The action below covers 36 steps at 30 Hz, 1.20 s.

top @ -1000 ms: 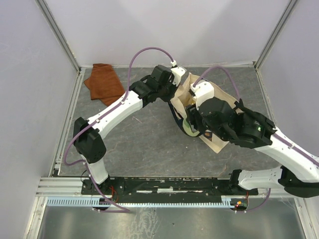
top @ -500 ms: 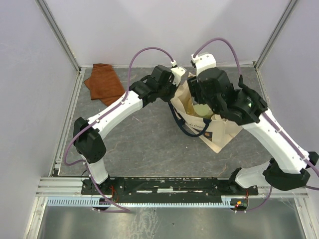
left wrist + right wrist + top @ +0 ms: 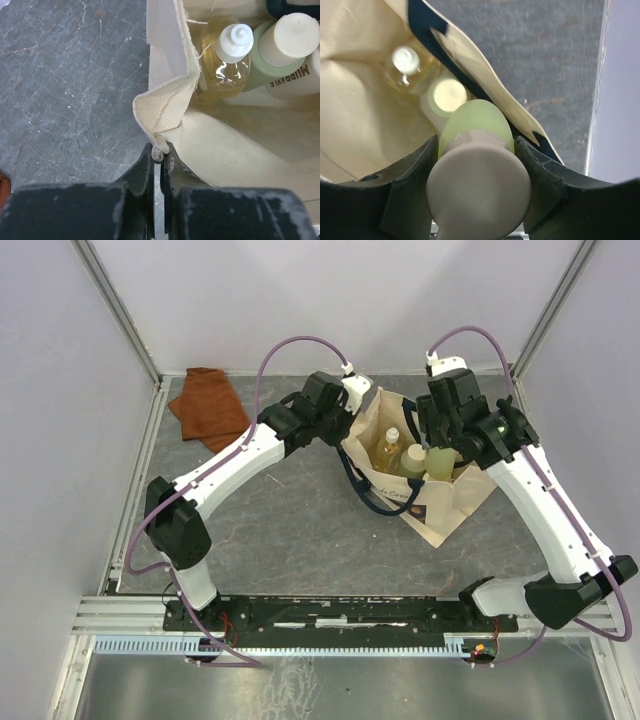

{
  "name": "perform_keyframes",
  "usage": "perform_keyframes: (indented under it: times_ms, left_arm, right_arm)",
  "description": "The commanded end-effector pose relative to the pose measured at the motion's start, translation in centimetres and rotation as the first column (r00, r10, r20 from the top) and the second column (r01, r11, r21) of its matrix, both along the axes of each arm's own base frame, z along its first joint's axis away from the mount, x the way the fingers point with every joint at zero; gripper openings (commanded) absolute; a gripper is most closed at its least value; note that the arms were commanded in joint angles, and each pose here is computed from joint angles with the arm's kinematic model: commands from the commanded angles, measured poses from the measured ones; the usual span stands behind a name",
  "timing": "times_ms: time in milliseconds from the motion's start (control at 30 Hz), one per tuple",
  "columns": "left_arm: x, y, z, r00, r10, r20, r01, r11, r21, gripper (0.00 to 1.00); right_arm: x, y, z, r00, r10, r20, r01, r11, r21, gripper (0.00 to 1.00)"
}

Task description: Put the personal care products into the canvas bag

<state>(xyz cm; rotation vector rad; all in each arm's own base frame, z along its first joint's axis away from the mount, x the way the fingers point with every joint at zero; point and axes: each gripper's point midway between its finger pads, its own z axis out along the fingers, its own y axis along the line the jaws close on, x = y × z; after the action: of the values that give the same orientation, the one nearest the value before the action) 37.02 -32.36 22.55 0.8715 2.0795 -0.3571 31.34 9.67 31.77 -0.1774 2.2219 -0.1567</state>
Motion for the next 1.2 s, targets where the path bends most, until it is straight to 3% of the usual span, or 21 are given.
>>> perform_keyframes:
  times_ms: [0,333,800,1167]
  left_arm:
    - [-0.4,1.5,2.0,0.999,-0.014,0.042,0.013,1.0,0.015,0.03]
    - [-0.4,1.5,2.0,0.999,-0.011,0.039,0.011,1.0,0.013,0.03]
    - [-0.3,1.4,2.3,0.999,-0.013,0.037,0.013,1.0,0.013,0.03]
    - [-0.4,1.2,2.2,1.0,-0.015,0.028,0.015,1.0,0.006,0.03]
  right_arm:
    - [-1.2,-2.3,3.0,0.99,-0.059,0.127,0.05,0.996,0.072,0.0]
    - [-3.3,-4.7,0.6,0.993,-0.094,0.067,0.093,0.995,0.019,0.0]
    - [-3.4,-4.4,-6.8,0.994,-0.093,-0.053,0.095,0.995,0.023,0.0]
    - [-2.9,-4.6,-3.9,0.996,-0.083,-0.03,0.083,0.997,0.002,0.0]
